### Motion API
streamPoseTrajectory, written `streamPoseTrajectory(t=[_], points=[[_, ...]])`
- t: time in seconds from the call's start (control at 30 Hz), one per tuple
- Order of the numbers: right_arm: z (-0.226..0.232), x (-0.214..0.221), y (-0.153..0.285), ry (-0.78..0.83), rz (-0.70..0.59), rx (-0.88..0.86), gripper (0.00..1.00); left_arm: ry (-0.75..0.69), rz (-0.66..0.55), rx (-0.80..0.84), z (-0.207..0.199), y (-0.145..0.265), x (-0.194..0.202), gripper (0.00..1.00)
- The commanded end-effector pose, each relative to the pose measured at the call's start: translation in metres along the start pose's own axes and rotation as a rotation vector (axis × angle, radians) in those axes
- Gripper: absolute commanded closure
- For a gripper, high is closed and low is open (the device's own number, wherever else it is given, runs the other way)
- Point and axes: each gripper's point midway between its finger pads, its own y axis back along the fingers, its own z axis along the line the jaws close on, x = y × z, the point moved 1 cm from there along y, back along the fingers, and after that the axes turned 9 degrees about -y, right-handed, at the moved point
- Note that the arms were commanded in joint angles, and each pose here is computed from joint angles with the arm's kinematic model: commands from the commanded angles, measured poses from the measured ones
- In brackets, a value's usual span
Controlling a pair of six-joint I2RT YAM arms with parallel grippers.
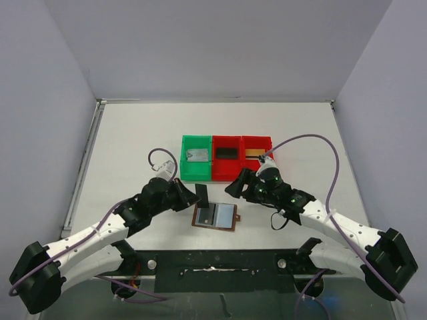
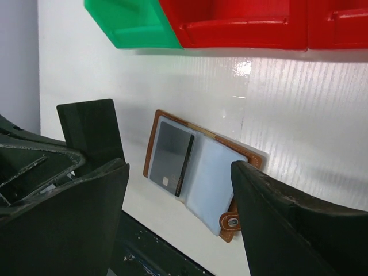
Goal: Take the credit cards out of the card holder
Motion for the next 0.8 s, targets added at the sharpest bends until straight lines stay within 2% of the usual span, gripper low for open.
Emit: streamPoseTrajectory(t=[0.0, 0.07, 0.13, 0.27, 0.47, 0.77], points=[[0.034, -0.027, 0.020, 0.053, -0.148, -0.167, 0.26, 0.001, -0.151, 0.239, -0.047, 0.017, -0.032, 1.00], [0.042, -0.031, 0.035, 0.117, -0.176, -0.224, 0.19, 0.022, -0.193, 0.292, -0.053, 0.025, -0.038, 1.00], [0.043, -0.033, 0.043, 0.095, -0.193, -0.238, 0.11, 0.029, -0.222, 0.351, -0.061, 0.032, -0.040, 1.00], [0.049, -0.036, 0.055, 0.064, -0.213, -0.326, 0.11, 0.025, -0.243, 0.468, -0.077, 0.044, -0.042, 1.00], [0.059, -0.033, 0.059, 0.030, -0.137, -0.482, 0.11, -0.003, -0.227, 0.578, -0.097, 0.050, -0.042, 1.00], [0.084, -0.028, 0.063, 0.036, -0.047, -0.652, 0.22, -0.014, -0.188, 0.664, -0.113, 0.052, -0.039, 1.00]])
